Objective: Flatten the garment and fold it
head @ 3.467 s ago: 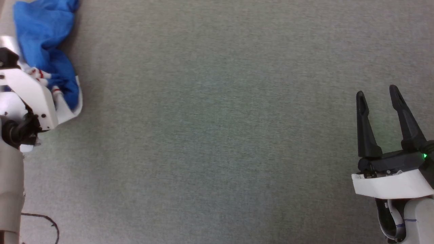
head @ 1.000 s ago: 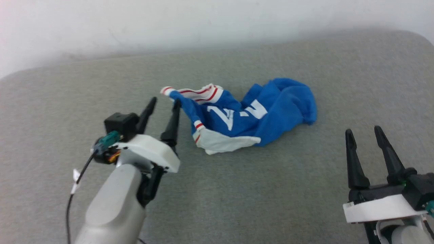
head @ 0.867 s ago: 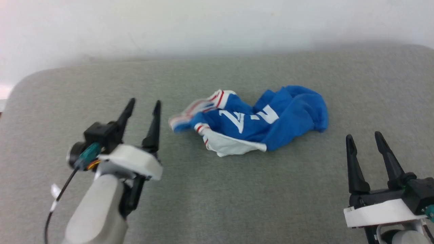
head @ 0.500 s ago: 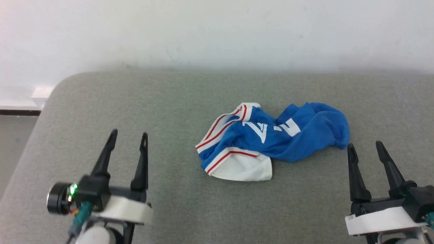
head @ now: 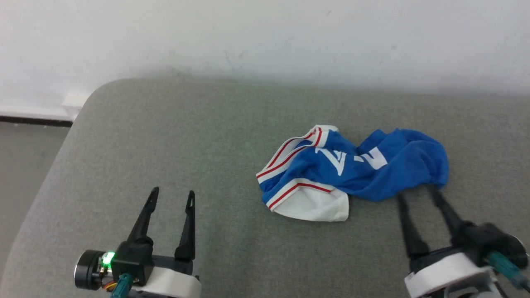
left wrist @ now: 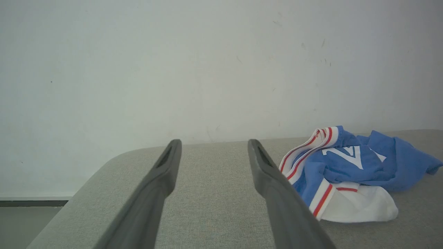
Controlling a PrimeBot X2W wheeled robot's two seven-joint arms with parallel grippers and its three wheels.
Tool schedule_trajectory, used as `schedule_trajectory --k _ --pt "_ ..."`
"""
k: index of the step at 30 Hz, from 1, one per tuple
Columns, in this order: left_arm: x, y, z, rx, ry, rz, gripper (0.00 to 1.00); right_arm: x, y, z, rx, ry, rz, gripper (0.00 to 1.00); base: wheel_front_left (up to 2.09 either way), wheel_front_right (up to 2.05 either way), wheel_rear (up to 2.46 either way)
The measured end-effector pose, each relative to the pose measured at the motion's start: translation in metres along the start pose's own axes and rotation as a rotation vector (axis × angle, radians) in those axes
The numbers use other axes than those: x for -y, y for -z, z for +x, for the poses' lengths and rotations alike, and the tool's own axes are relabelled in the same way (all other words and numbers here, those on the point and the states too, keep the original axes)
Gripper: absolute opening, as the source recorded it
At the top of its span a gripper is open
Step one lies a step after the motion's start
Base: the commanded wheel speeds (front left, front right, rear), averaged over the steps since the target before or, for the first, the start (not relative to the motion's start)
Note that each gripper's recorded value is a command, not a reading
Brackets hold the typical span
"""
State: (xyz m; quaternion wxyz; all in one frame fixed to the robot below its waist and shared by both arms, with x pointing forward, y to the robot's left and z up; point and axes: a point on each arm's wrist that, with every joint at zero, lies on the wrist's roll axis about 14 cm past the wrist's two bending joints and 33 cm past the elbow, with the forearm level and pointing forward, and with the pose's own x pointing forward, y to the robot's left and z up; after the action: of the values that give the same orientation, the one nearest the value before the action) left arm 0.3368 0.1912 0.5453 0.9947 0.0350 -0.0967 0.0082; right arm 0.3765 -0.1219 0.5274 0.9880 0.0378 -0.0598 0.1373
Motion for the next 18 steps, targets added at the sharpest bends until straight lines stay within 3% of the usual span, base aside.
schedule_trajectory --k 12,18 --pt "-0.005 0.020 -0.002 -0.067 -0.061 -0.040 1.00 -0.075 0.094 0.017 -0.628 -0.498 -0.190 1.00 0.00 0.00 0.00" --pt "-0.017 0.027 -0.007 -0.095 -0.111 -0.038 1.00 -0.083 0.123 0.032 -0.820 -0.612 -0.307 1.00 0.00 0.00 0.00"
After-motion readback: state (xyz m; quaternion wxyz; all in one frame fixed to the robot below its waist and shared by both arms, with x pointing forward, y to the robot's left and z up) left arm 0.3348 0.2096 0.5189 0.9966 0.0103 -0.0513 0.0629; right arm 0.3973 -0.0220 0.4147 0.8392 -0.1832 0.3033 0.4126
